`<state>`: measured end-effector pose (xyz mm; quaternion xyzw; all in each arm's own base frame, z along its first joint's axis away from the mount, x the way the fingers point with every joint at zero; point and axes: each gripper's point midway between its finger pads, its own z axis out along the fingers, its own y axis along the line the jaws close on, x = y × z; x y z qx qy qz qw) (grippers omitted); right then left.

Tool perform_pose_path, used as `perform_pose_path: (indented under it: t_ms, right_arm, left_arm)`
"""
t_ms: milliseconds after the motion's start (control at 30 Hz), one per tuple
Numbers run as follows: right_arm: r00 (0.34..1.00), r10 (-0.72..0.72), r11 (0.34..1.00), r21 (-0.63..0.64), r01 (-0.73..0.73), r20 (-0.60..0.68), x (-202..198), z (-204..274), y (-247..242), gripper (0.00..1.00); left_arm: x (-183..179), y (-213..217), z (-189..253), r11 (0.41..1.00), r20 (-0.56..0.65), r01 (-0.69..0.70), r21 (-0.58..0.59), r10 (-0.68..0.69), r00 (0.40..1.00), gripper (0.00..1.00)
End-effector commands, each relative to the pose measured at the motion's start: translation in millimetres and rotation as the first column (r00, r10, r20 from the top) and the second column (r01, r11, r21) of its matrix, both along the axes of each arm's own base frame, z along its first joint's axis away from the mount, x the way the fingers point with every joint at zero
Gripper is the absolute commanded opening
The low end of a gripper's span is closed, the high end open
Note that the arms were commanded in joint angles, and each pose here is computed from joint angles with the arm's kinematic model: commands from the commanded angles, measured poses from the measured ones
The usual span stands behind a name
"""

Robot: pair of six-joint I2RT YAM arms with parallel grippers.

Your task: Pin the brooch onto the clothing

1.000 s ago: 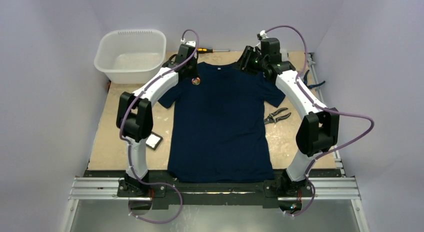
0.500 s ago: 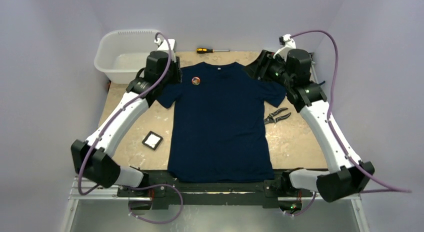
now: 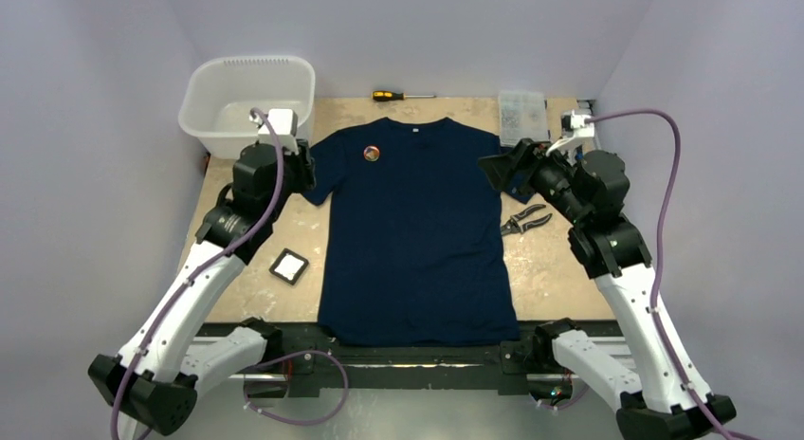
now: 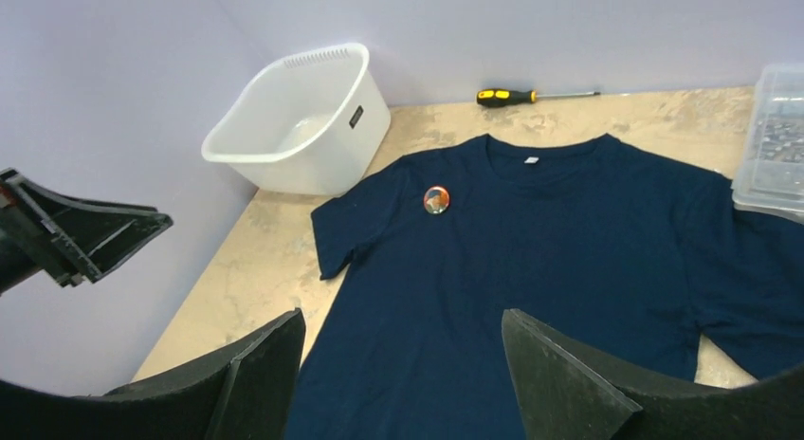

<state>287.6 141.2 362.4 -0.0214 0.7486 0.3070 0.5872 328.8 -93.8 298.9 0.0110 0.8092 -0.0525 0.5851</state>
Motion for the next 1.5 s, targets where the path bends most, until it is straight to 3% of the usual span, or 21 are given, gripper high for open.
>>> perform_pose_path:
  t_ms: [0,67,133,200,367,533,867,1167,1467]
  right_arm:
    - [0.996,-0.029,0.999,-0.018,0.031,0.089,-10,6,-11,0.81]
    - [0.995,-0.037,0.999,-0.026,0.039,0.094,-14,2,-14,0.82]
    - [0.994,-0.050,0.998,-0.033,0.053,0.094,-17,-4,-18,0.82]
    - [0.992,-0.075,0.996,-0.035,0.079,0.105,-19,-8,-23,0.83]
    - [0.987,-0.129,0.988,-0.075,0.137,0.095,-12,-37,-33,0.84]
    - [0.988,-0.135,0.986,-0.090,0.142,0.077,-11,-58,-34,0.84]
    - [0.978,-0.089,0.994,-0.046,0.099,0.188,-29,-53,-30,0.88]
    - [0.970,-0.102,0.992,-0.056,0.117,0.219,-40,-41,-37,0.88]
    - [0.972,-0.102,0.993,-0.044,0.114,0.214,-41,-38,-37,0.88]
  left_arm:
    - [-14,18,7,0.999,0.103,-0.041,0.016,0.039,0.994,0.45]
    - [-22,22,3,0.999,0.147,-0.040,0.018,0.037,0.988,0.51]
    - [-22,30,-8,0.997,0.173,-0.075,0.029,0.068,0.983,0.62]
    - [-19,38,-38,0.990,0.168,-0.118,0.073,0.105,0.980,0.68]
    - [-11,66,-93,0.947,0.156,-0.262,0.185,0.234,0.960,0.67]
    - [-1,58,-131,0.954,0.133,-0.170,0.248,0.141,0.981,0.70]
    - [36,68,-165,0.967,0.178,-0.172,0.188,0.139,0.974,0.70]
    - [40,77,-182,0.960,0.274,-0.202,0.194,0.145,0.951,0.70]
    - [41,80,-201,0.956,0.282,-0.210,0.204,0.148,0.948,0.69]
